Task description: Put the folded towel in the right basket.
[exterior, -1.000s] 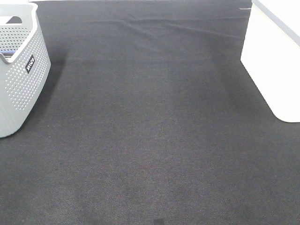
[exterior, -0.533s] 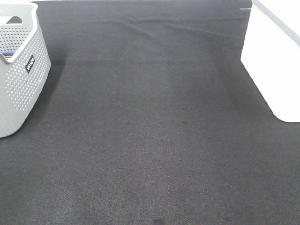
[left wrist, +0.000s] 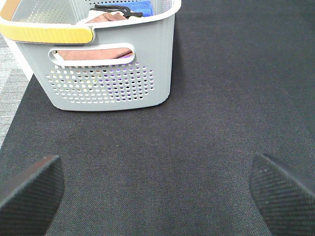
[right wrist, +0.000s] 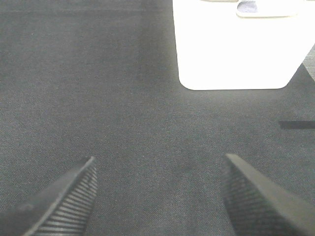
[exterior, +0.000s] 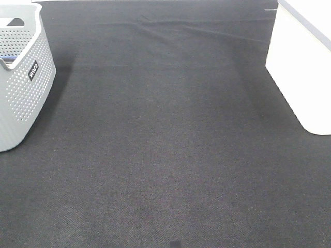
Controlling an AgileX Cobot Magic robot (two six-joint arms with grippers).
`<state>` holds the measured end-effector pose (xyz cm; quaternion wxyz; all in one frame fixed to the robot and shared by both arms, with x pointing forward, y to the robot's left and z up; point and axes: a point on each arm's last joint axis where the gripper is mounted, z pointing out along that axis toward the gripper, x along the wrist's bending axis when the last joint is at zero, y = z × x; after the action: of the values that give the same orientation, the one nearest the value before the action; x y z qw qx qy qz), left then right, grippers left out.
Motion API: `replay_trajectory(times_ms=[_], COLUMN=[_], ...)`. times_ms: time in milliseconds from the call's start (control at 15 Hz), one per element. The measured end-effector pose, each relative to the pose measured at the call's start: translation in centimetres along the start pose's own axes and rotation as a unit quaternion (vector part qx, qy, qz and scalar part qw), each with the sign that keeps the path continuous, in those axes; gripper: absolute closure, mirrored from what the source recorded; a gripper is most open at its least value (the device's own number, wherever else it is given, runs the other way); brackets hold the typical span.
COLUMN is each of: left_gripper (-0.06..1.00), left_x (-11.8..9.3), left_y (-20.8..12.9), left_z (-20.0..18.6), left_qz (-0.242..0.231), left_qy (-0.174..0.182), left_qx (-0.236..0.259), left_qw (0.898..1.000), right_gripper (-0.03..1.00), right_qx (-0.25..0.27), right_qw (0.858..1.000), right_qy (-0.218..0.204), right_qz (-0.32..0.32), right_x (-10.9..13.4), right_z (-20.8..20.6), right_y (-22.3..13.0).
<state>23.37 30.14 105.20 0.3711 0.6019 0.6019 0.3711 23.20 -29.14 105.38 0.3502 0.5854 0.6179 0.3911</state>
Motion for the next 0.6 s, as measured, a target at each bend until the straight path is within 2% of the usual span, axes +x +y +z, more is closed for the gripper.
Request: replay_trajectory(times_ms=[600], left_gripper=[-0.03], left_x=[0.00], left_y=[0.00], left_z=[0.00], left_qz=[0.000], left_qy=[0.000], left_qx=[0.000], left_qw=[1.000], right_gripper=[0.29], right_qx=[0.000], right_qw=[1.000], right_qy=[0.000], right_qz=[0.000], right_x=[0.00], right_z=[0.04], right_y=[-0.07])
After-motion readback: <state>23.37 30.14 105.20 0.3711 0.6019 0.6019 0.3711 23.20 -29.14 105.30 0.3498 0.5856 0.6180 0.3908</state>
